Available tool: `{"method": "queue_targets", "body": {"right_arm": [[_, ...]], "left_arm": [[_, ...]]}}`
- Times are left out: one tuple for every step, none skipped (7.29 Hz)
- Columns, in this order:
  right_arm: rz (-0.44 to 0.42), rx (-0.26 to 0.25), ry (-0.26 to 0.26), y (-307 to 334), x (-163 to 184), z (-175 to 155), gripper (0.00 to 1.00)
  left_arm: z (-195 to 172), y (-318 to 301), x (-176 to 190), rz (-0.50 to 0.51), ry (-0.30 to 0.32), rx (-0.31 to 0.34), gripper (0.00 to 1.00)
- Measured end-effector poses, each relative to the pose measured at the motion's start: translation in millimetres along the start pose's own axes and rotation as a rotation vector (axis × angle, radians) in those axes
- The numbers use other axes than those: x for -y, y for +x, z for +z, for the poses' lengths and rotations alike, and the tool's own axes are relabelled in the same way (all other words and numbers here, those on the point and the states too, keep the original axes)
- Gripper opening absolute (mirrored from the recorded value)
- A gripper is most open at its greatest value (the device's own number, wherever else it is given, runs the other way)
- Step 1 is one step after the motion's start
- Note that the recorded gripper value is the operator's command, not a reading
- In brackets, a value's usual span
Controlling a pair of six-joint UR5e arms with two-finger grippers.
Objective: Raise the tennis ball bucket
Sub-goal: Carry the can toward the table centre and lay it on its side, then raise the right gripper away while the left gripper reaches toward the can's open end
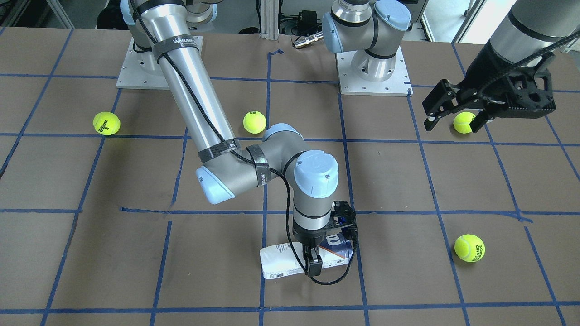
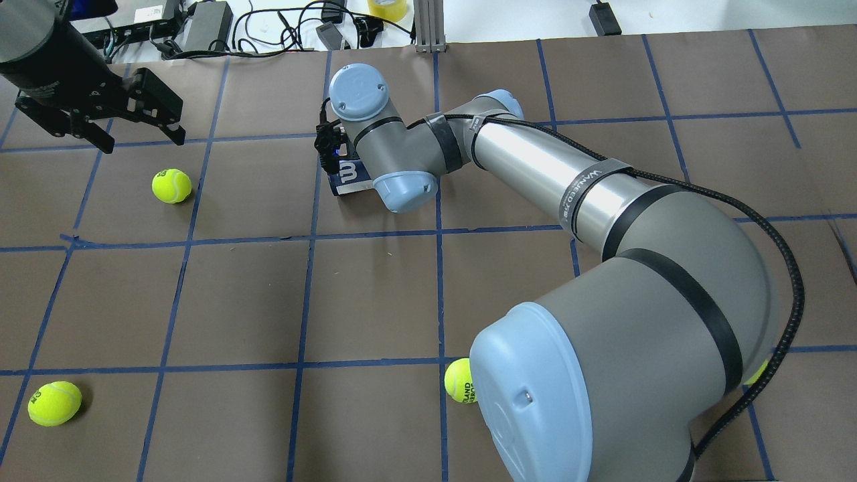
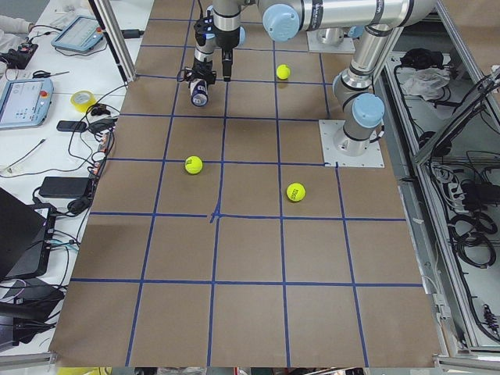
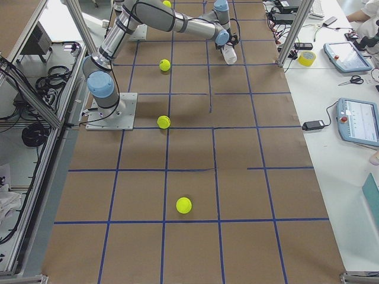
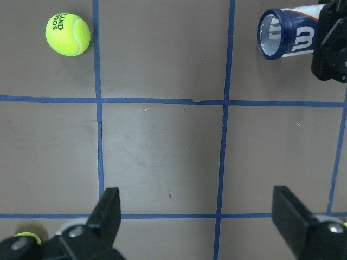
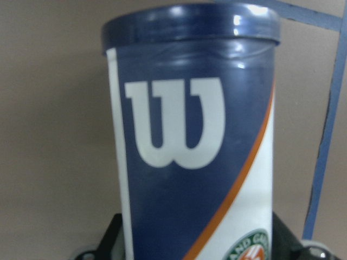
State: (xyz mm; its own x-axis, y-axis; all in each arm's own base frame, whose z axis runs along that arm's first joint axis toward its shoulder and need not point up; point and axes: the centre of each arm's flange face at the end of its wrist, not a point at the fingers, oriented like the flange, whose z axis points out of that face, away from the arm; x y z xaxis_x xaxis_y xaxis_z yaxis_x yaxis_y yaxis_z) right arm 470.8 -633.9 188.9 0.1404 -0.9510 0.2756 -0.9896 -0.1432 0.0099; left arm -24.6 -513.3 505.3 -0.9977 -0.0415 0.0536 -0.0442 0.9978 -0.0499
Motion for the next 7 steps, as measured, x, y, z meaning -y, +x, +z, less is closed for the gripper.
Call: {"method": "queue_targets", "body": {"right_arm": [[-0.004,-0.01,0.003,1,2,-6,1.0],[-0.005,-0.034,0.01,6,3,-25,1.0],[-0.001,-0.067,0.018,12,-1,-55,1.0],[0.015,-0.101,0.022,20,-13,-88,1.0],[0.044,-0.125,0.016,28,-34,-118,1.0],[0.093,-0.133,0.001,39,-68,-143,1.0],[0.159,-0.141,-0.013,49,-105,-172,1.0]], "left_arm": [[0,0,0,0.0,-0.001,-0.001,1.0],[0,1,1,0.0,0.002,-0.007,1.0],[-2,1,2,-0.001,0.006,-0.017,1.0],[0,1,3,-0.003,0.004,-0.026,1.0],[5,0,5,-0.005,-0.004,-0.032,1.0],[10,0,8,-0.008,-0.007,-0.047,1.0],[19,2,16,-0.02,0.002,-0.084,1.0]]}}
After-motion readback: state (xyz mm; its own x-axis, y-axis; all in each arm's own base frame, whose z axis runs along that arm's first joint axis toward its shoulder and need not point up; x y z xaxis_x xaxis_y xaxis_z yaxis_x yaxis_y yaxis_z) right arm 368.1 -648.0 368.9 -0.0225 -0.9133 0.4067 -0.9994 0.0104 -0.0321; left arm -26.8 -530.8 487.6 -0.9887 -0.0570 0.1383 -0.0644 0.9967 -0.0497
